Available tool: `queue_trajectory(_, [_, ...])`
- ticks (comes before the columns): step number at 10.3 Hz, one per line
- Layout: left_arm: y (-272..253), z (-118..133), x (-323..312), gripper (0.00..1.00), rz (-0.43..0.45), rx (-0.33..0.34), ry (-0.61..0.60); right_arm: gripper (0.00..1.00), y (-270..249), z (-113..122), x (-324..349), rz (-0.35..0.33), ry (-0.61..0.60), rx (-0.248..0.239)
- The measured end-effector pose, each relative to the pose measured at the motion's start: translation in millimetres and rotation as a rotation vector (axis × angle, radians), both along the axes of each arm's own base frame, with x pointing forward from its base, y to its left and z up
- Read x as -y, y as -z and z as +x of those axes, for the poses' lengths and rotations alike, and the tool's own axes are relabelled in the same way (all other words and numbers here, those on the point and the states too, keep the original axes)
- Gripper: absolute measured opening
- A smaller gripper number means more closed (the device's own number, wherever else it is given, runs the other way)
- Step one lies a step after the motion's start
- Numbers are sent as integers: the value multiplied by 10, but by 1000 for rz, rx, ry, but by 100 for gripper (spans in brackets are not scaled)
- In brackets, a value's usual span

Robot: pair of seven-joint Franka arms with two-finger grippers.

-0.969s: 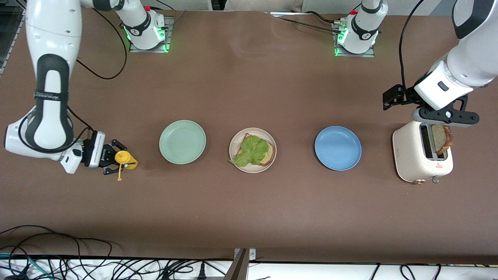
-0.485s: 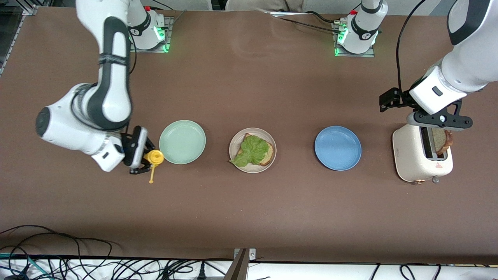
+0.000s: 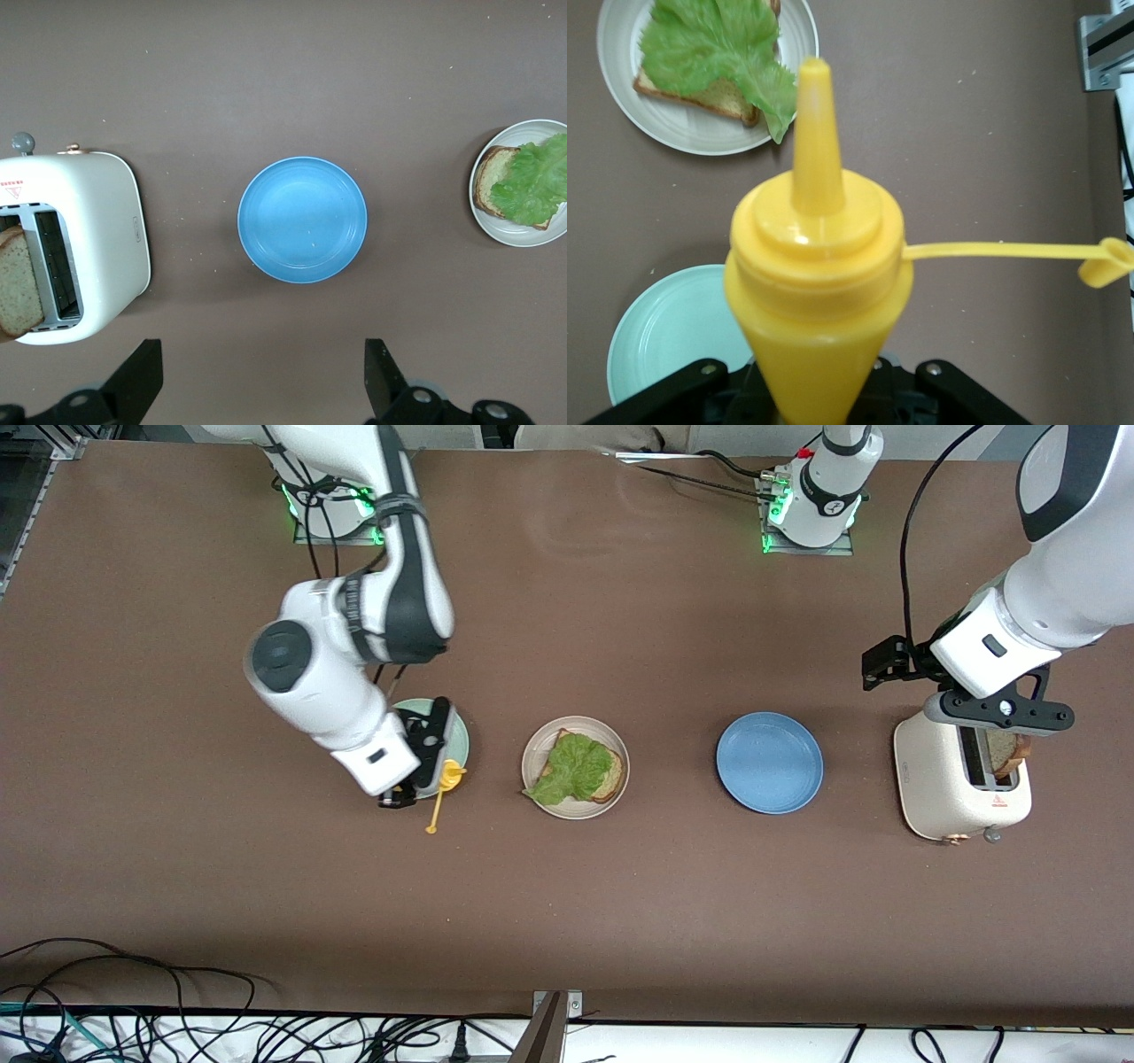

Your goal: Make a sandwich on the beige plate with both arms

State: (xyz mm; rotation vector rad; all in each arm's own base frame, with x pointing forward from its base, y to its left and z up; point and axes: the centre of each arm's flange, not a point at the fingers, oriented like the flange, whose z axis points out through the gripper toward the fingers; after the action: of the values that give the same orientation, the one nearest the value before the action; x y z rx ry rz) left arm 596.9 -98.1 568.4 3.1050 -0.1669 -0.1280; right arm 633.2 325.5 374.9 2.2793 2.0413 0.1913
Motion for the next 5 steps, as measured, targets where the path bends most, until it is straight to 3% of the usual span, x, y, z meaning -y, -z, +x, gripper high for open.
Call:
queue_trajectory(3, [-2,3,3,100,0,1,1,16,405,-249,-476,-227,-1,44])
queue_trajectory(5, [-2,4,4,100,0,1,1,16,631,-360,-745,-328,-30,76])
